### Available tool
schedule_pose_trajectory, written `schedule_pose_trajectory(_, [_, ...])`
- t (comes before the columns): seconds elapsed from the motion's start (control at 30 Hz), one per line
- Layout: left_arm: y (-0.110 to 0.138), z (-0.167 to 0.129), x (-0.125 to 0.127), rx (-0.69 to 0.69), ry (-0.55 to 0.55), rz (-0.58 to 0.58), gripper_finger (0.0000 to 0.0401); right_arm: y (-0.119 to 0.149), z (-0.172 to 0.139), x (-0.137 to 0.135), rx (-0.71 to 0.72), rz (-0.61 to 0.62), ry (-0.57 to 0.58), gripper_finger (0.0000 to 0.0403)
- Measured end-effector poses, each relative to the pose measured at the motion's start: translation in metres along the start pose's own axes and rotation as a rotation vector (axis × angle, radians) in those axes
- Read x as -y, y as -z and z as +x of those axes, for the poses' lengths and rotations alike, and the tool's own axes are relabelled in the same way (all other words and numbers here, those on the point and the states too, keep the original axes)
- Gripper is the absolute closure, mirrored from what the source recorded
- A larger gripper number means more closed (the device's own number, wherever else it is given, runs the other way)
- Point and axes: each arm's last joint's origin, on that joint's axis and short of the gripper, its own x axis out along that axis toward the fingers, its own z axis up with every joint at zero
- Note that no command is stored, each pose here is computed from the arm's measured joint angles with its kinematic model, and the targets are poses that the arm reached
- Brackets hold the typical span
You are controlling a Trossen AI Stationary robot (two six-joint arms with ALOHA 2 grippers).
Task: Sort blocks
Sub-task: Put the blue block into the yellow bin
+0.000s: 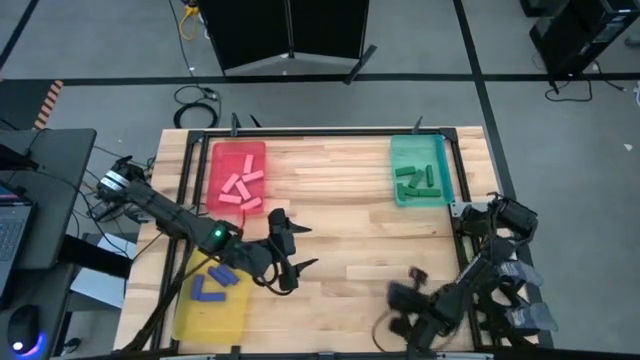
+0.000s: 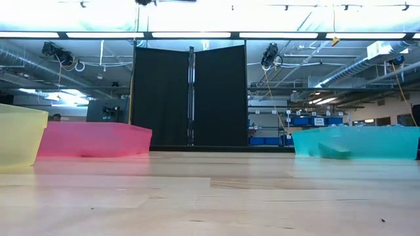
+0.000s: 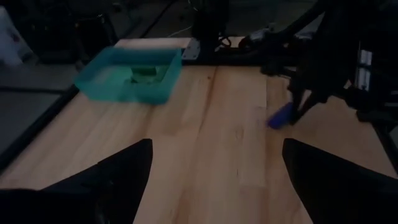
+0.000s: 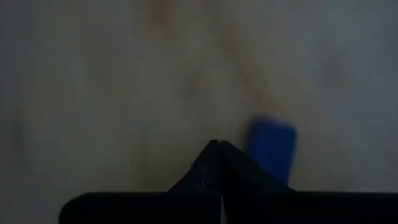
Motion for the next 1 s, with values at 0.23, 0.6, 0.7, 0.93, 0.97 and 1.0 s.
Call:
schedule_pose_trajectory(0.23, [0.030, 0.013, 0.002, 0.030, 0.010, -0.104, 0.0035, -0.012, -0.013, 0.007, 0.074, -0.035, 0.006, 0.0398])
schedule_pose_trajectory(0.6, [0.062, 0.081, 0.011, -0.062, 0.127, -0.046, 0.0035, -0.037, -0.073, 0.012, 0.136, -0.070, -0.045, 0.0398])
schedule_pose_trajectory(0.7, [0.067, 0.098, 0.013, -0.098, 0.145, -0.020, 0.0035, -0.038, -0.077, 0.018, 0.124, 0.039, -0.022, 0.0398])
schedule_pose_trajectory(0.93, [0.048, 0.094, 0.010, 0.004, 0.150, -0.029, 0.0035, -0.024, -0.047, 0.017, 0.114, 0.219, 0.083, 0.0363])
schedule_pose_trajectory(0.97, [0.045, 0.092, 0.009, 0.016, 0.151, -0.032, 0.0035, -0.022, -0.043, 0.017, 0.114, 0.237, 0.105, 0.0351])
schedule_pose_trajectory(1.0, [0.042, 0.089, 0.008, 0.025, 0.149, -0.033, 0.0035, -0.021, -0.039, 0.017, 0.119, 0.253, 0.131, 0.0338])
